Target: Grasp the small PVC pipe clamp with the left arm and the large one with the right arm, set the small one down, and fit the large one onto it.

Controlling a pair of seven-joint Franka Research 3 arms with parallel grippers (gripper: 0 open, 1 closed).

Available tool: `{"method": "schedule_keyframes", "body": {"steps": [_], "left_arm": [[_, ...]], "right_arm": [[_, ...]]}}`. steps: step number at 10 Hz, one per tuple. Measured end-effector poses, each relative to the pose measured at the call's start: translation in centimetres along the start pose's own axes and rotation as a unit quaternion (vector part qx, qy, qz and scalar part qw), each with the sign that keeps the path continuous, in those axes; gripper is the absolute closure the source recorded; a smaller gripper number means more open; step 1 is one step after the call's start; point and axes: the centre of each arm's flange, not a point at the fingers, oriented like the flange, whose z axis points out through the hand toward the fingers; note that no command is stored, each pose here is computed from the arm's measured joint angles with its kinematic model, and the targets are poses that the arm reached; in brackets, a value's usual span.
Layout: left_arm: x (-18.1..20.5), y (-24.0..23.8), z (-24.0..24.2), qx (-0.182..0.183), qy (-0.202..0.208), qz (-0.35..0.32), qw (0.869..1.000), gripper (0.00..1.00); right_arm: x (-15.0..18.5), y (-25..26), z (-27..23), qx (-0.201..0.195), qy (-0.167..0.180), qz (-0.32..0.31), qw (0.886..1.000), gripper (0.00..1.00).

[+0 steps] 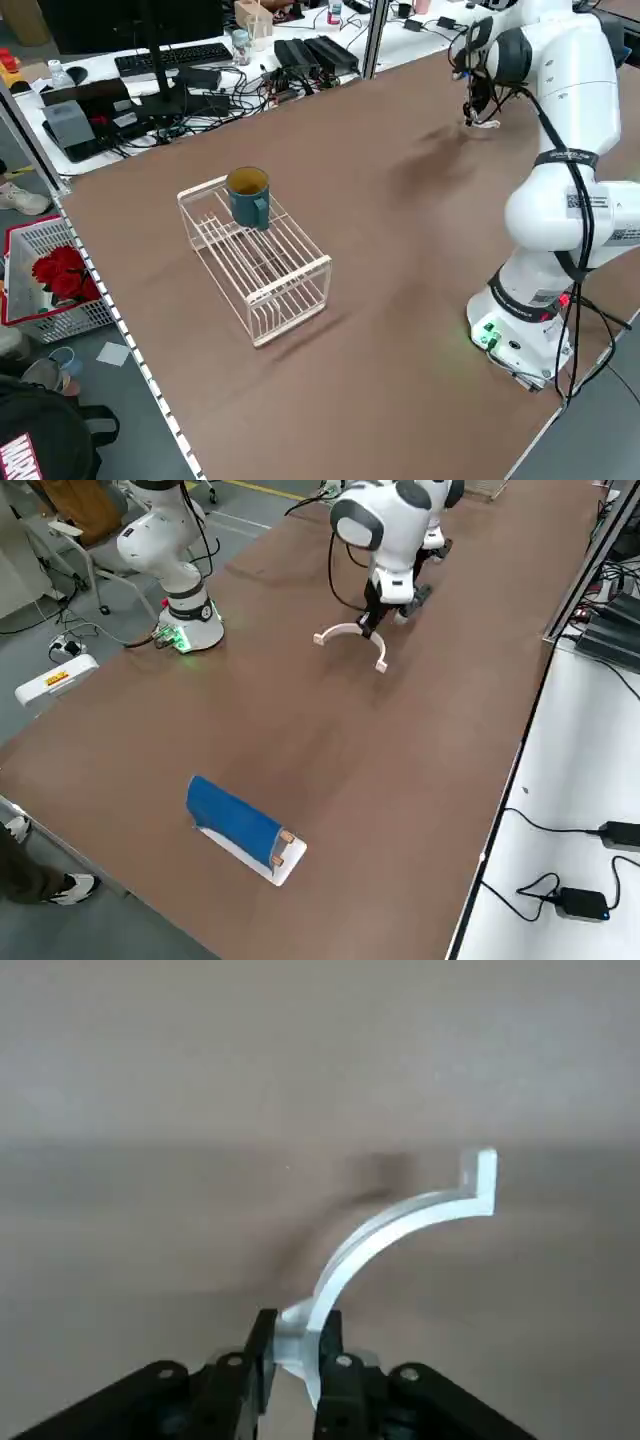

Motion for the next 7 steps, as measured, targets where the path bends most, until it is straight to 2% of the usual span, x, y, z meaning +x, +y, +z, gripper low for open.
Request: {"method": "schedule_keyframes", "body": {"steps": [1, 3, 6, 7], "left_arm": [[0.7, -0.3, 0.5, -0.014, 0.000, -0.013, 1.000, 0.79], [1.3, -0.8, 1.3, -0.017, 0.002, -0.010, 1.000, 0.79], [0.3, -0.1, 1.8, -0.015, 0.000, 0.020, 1.000, 0.76], [0.4, 0.0, 1.6, -0.016, 0.001, 0.024, 1.000, 0.67]], "right_arm": [[-0.2, -1.7, -1.5, 0.002, 0.004, -0.014, 1.000, 0.91], [-0.6, -5.6, -4.3, 0.011, 0.027, -0.038, 0.999, 0.91], [-1.3, -9.7, -6.4, 0.025, 0.044, -0.013, 0.999, 0.91], [-1.5, -11.2, -6.5, 0.030, 0.044, -0.008, 0.999, 0.91]]}}
